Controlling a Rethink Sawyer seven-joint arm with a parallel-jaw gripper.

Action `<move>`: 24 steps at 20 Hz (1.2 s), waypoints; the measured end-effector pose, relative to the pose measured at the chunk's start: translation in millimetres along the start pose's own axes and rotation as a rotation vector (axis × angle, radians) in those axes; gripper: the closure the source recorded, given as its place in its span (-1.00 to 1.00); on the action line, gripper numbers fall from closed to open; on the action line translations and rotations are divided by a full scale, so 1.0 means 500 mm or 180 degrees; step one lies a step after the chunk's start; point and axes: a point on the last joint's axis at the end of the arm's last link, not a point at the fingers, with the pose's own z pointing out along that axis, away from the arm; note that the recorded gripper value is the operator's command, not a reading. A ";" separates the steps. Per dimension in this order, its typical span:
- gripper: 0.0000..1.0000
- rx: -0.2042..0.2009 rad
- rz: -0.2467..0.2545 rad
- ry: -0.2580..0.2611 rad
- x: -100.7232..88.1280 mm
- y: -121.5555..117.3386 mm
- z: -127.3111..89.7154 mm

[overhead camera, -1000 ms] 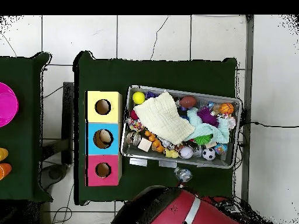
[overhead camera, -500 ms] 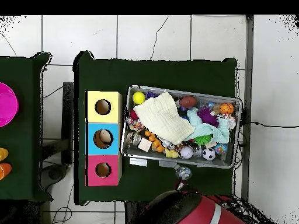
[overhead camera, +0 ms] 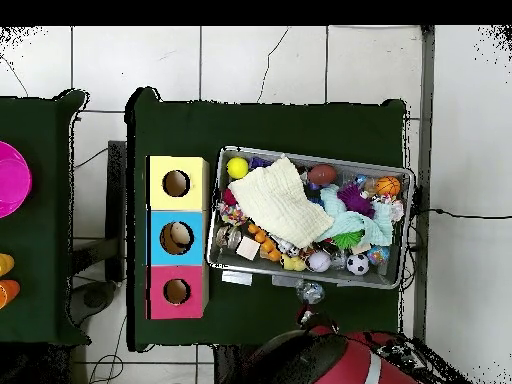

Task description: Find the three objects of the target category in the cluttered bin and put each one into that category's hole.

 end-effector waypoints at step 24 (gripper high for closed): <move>-1.00 -0.0435 -0.0179 -0.0235 -0.045 0.082 -0.007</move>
